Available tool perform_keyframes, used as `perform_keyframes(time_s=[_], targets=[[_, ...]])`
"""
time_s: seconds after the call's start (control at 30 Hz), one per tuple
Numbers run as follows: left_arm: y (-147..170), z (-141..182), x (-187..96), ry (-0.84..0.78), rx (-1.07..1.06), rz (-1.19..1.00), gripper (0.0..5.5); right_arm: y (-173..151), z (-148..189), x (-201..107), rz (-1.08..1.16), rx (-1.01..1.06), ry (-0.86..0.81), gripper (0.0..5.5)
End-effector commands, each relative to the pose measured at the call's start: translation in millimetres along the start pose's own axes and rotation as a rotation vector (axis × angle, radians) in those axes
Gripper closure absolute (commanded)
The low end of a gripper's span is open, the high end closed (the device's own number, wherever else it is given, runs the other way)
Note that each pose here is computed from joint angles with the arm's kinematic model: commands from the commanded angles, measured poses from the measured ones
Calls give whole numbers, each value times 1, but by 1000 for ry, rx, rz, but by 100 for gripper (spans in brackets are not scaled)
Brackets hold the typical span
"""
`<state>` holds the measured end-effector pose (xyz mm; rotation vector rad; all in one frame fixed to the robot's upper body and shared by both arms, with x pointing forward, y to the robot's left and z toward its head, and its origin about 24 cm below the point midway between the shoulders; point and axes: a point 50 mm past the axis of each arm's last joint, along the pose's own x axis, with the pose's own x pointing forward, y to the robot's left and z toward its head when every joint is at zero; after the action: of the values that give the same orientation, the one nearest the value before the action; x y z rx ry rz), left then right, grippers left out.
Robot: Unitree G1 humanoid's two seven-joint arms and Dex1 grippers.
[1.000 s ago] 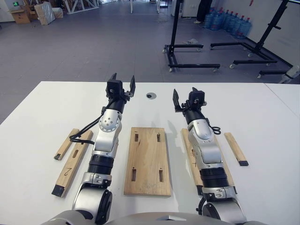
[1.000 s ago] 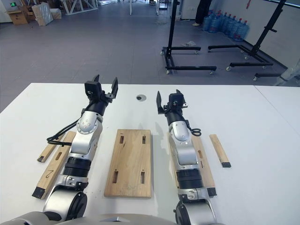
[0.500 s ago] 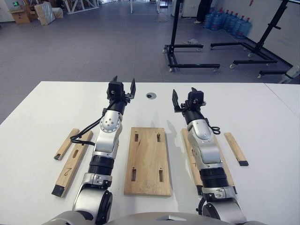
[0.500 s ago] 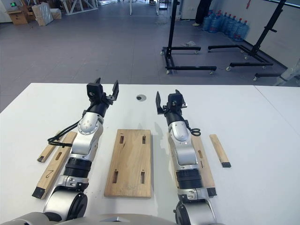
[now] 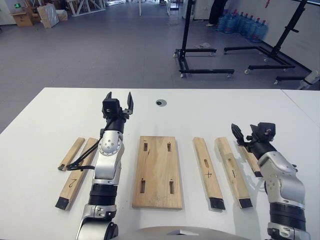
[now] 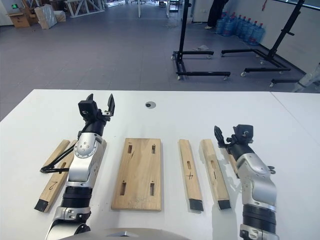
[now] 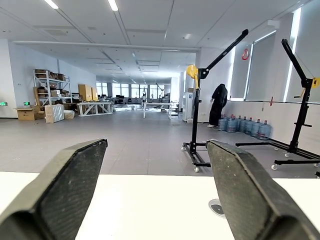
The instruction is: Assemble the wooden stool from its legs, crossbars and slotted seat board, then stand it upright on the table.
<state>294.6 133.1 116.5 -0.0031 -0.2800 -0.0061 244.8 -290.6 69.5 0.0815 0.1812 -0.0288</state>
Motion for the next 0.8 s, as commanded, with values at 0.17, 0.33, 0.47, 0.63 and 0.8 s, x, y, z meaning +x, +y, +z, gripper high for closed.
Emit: perform_keyframes(time_s=[0.17, 0.33, 0.47, 0.63, 0.8], targets=[[-3, 0, -8, 10, -6, 29, 187, -28, -40, -24, -27, -40, 200, 150], [-3, -1, -18, 17, -20, 69, 183, -28, -55, -35, 11, -112, 364, 173], [-2, 1, -22, 17, -34, 104, 183, -43, -76, -50, -14, -160, 599, 248], [-2, 1, -25, 18, -40, 127, 183, -32, -76, -55, 48, -83, 693, 329], [-1, 1, -26, 19, -49, 145, 183, -12, -82, -64, 117, -67, 781, 419]])
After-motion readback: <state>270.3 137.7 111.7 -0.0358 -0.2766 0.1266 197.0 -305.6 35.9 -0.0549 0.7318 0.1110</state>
